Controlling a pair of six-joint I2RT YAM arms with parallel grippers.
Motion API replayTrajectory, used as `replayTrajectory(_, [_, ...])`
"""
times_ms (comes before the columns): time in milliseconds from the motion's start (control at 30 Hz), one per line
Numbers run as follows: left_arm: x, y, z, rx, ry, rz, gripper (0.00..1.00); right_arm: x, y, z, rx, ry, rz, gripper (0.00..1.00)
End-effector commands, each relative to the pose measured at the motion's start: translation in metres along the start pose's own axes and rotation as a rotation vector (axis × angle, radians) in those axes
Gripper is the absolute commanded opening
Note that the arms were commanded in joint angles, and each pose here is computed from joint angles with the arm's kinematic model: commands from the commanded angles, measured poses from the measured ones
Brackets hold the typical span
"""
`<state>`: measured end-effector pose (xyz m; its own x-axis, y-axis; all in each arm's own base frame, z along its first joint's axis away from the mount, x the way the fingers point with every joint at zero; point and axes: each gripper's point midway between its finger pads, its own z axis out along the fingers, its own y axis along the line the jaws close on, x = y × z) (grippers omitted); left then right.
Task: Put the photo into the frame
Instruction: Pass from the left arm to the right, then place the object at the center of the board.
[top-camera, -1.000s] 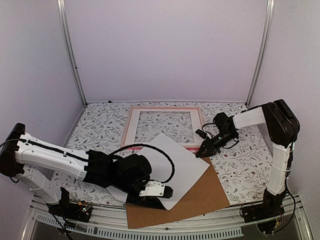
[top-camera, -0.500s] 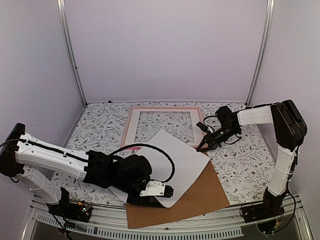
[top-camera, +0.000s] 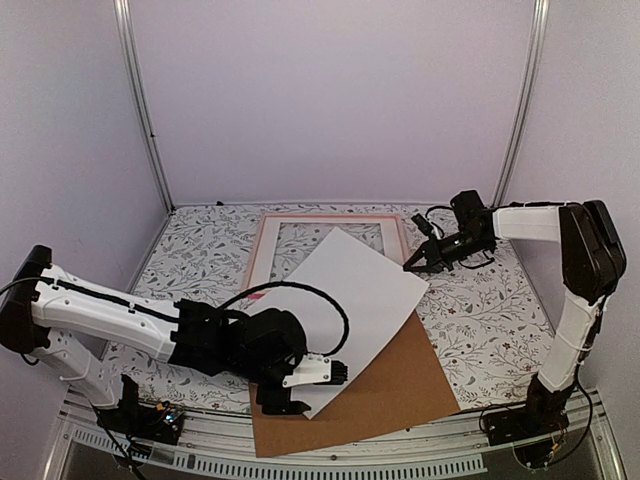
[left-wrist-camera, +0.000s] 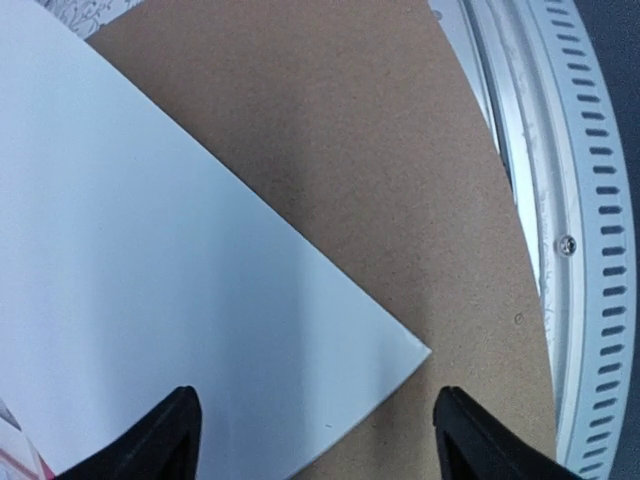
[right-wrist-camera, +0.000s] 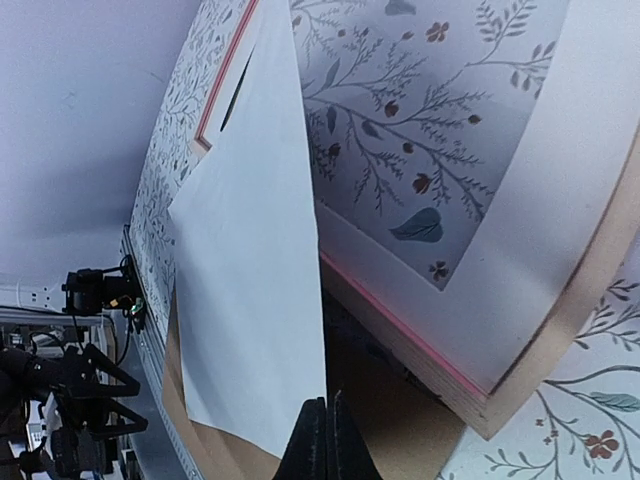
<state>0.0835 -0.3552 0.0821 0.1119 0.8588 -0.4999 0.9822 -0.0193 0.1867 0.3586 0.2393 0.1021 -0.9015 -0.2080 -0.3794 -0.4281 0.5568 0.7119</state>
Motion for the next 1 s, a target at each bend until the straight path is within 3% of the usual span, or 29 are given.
replayTrajectory(0, [-0.011, 0.013, -0.017, -0.061, -0.049, -0.032, 0.95, -0.044, -0.009, -0.033, 0.022, -0.153, 0.025, 0.00])
replayTrajectory(67, [-0.013, 0.017, -0.022, -0.079, -0.063, -0.035, 1.00, -0.052, -0.018, -0.042, 0.032, -0.190, 0.055, 0.00])
replayTrajectory(333, [-0.014, 0.063, -0.040, -0.185, -0.111, -0.188, 1.00, -0.063, -0.058, -0.068, 0.097, -0.304, 0.185, 0.00])
replayTrajectory(533, [-0.009, 0.120, -0.054, -0.303, -0.143, -0.429, 0.99, -0.032, -0.069, -0.060, 0.111, -0.290, 0.283, 0.00])
replayTrajectory(700, [0.003, 0.155, -0.051, -0.307, -0.173, -0.691, 0.97, 0.006, -0.073, -0.056, 0.134, -0.280, 0.339, 0.00])
replayTrajectory(967, [0.061, 0.185, -0.027, -0.265, -0.117, -1.096, 0.92, 0.033, -0.051, -0.047, 0.147, -0.272, 0.336, 0.00])
